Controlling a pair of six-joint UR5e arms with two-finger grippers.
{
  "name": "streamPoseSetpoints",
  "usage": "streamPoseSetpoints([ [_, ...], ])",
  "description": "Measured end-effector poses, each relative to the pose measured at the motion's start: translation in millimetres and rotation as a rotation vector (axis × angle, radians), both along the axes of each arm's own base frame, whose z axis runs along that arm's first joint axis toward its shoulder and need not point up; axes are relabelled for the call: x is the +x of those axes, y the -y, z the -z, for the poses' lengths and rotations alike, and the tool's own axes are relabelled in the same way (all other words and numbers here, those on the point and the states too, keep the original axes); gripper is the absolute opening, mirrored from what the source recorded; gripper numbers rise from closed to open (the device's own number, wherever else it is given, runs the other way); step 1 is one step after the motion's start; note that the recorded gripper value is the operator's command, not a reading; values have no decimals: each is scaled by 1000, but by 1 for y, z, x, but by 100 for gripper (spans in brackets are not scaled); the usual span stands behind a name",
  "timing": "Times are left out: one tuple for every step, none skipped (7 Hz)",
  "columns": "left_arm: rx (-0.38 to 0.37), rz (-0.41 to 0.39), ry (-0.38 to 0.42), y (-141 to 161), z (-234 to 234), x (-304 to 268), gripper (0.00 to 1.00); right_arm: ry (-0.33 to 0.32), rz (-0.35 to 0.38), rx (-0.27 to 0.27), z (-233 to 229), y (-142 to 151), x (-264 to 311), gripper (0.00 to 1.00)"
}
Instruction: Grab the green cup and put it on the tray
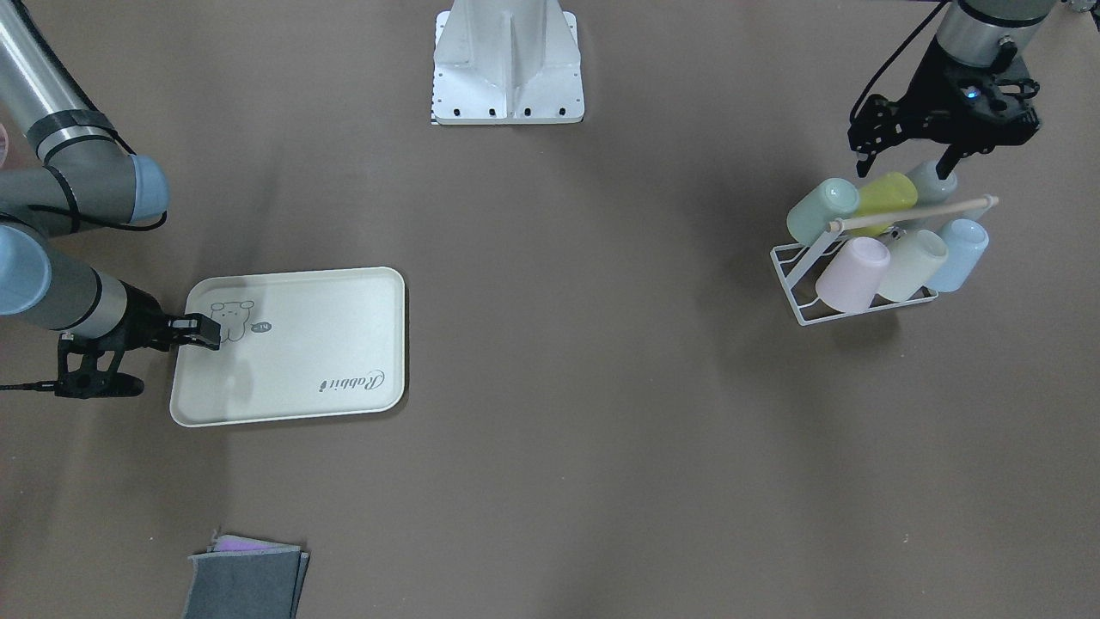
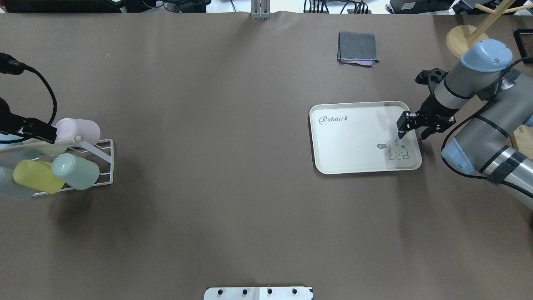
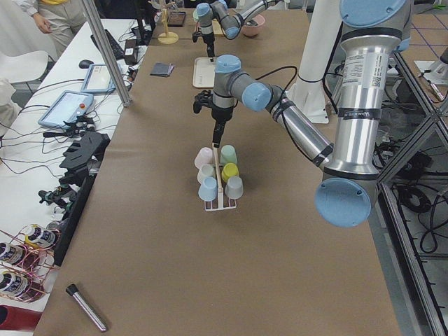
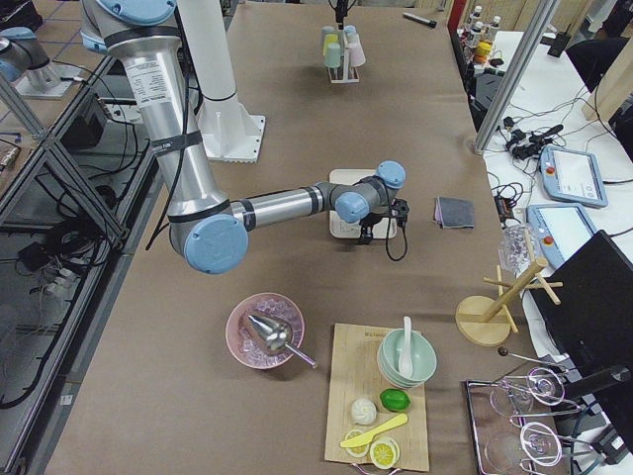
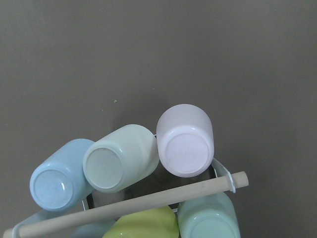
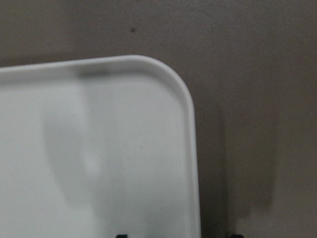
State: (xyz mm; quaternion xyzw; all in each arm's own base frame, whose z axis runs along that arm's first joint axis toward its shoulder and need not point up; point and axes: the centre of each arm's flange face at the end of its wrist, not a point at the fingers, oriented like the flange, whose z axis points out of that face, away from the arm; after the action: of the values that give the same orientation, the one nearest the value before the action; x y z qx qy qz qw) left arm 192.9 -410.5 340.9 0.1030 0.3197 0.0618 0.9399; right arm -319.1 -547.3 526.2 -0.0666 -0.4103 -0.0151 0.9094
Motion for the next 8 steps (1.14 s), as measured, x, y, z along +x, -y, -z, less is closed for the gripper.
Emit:
streamPoseSetpoints([
  [63, -36, 38, -5, 3, 10, 98, 0, 9, 7, -4, -5, 4, 40],
  [122, -81, 63, -7, 6, 13, 98, 1, 15, 10, -6, -8, 6, 35],
  [171, -123, 83, -10, 9, 15, 98, 2, 18, 11, -7, -9, 7, 35],
  [197, -156, 91, -15, 11, 22, 98, 2, 18, 11, -7, -9, 7, 32],
  [214, -189, 99, -22, 13, 34, 98, 2, 19, 10, -7, -9, 7, 28],
  [236, -224, 113, -31, 15, 51, 98, 1, 19, 9, -8, -10, 7, 23],
  [258, -260, 130, -41, 18, 70, 98, 1, 20, 8, -8, -10, 6, 15],
  [276, -303, 155, -52, 29, 89, 98, 0, 19, 7, -8, -10, 6, 7],
])
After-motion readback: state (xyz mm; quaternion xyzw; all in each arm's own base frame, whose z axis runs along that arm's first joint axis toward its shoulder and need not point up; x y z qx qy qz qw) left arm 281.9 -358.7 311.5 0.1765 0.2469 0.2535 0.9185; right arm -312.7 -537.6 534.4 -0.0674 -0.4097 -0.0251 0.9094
